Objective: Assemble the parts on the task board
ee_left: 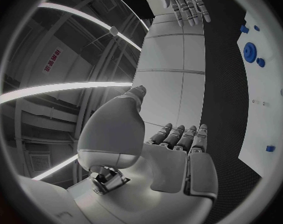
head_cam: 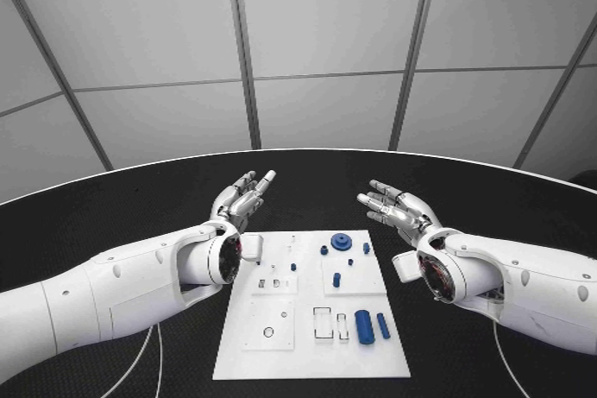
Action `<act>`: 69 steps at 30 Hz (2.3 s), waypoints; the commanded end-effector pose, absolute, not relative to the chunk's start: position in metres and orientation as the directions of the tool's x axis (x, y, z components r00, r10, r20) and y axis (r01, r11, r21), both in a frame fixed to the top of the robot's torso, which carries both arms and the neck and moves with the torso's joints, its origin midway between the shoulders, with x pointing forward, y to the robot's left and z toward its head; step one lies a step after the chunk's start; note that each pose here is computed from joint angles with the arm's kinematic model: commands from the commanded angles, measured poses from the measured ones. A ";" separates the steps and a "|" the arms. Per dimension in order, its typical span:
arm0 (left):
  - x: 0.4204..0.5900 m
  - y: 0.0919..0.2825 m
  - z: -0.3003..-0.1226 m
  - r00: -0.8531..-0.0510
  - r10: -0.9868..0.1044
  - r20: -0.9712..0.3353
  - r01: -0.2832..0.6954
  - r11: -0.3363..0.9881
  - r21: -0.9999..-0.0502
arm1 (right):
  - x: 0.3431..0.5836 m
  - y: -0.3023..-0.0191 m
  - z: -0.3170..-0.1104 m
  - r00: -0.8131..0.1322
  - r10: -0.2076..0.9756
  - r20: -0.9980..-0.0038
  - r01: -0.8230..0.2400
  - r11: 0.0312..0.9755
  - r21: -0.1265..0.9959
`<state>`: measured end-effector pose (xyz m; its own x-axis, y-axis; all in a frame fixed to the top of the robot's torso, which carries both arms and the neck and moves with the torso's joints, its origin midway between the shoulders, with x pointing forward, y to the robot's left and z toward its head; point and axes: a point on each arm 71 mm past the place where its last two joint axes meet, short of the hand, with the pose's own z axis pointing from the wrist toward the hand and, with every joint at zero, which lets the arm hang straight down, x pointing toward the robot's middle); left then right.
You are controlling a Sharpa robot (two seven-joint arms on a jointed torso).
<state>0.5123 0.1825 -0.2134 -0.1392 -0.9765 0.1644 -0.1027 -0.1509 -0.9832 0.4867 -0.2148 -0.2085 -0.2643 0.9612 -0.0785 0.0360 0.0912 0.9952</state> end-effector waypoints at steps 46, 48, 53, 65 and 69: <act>0.477 0.206 -0.161 -0.300 -0.932 0.201 -0.047 -0.196 -0.979 | 0.520 -0.186 -0.153 -0.103 0.148 -0.984 -0.515 0.838 0.180; 0.476 0.206 -0.158 -0.307 -0.930 0.202 -0.043 -0.198 -0.979 | 0.522 -0.183 -0.152 -0.091 0.122 -0.988 -0.510 0.847 0.151; 0.474 0.205 -0.152 -0.317 -0.926 0.203 -0.036 -0.202 -0.979 | 0.523 -0.178 -0.150 -0.068 0.078 -0.995 -0.513 0.852 0.102; 0.472 0.206 -0.138 -0.329 -0.923 0.199 -0.017 -0.205 -0.979 | 0.523 -0.166 -0.150 -0.088 0.020 -0.996 -0.528 0.847 0.063; 0.472 0.205 -0.137 -0.333 -0.921 0.200 -0.017 -0.206 -0.978 | 0.524 -0.164 -0.151 -0.096 0.011 -0.995 -0.529 0.846 0.061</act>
<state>0.4720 0.2056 -0.1368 -0.3328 -0.9217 0.1995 -0.0167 -0.2057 -0.9785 0.5239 -0.1640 -0.1509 -0.0942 0.0128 -0.9955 -0.5294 0.8462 0.0609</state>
